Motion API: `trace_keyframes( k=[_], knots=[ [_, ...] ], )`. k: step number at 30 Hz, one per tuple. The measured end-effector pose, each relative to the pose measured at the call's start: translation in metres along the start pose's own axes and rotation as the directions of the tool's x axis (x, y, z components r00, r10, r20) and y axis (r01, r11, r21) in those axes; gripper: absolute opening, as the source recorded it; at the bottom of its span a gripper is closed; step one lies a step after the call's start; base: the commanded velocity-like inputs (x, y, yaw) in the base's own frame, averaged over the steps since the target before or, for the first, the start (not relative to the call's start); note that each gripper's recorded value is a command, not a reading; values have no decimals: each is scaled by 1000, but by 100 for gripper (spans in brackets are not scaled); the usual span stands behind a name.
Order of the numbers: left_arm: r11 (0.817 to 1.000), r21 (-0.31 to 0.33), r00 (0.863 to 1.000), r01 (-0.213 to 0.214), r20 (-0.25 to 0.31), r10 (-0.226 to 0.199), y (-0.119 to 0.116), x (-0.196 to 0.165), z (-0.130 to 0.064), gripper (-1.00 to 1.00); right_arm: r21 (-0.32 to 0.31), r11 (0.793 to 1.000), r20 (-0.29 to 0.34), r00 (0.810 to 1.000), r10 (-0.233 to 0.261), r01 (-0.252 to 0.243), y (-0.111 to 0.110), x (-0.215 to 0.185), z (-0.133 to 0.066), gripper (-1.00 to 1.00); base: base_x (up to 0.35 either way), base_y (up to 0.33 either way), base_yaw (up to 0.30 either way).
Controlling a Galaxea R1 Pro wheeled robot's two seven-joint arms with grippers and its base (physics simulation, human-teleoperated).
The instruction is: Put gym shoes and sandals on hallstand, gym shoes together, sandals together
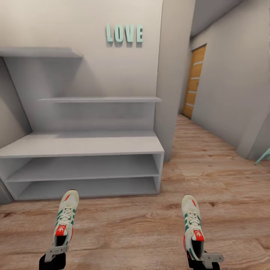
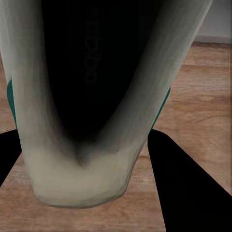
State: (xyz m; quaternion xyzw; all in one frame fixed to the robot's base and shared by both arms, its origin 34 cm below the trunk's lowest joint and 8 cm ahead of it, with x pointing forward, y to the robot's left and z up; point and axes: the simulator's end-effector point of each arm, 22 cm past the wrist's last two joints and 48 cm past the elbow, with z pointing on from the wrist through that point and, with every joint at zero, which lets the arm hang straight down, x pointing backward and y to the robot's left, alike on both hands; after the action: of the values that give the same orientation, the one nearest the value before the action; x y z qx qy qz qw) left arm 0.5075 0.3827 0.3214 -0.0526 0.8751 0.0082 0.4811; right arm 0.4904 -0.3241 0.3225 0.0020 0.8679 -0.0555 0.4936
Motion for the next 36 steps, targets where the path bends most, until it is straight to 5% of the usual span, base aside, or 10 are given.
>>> trace_keyframes(
  k=[22, 27, 32, 36],
  knots=[
    [1000, 6, 1000, -5, -9, 5, -2, 1, 1, -100, -1, 1000, 7, 1000, 0, 0, 1, -3, 1, -100, -55, 0, -2],
    [1000, 18, 1000, 16, -15, -16, -11, -23, 19, -100, 48, 999, 2, 1000, 26, -26, -22, -1, 0, -100, 0, 0, 0],
    [996, 45, 992, 82, -103, -77, -34, -40, 40, -100, 134, 987, 9, 997, 83, -83, -57, 0, -3, -100, 0, 0, 0],
    [993, 87, 984, 82, -165, -67, -58, -65, 58, -100, 190, 974, 19, 993, 120, -121, -81, 0, -6, -100, 0, 0, 0]
  ],
)
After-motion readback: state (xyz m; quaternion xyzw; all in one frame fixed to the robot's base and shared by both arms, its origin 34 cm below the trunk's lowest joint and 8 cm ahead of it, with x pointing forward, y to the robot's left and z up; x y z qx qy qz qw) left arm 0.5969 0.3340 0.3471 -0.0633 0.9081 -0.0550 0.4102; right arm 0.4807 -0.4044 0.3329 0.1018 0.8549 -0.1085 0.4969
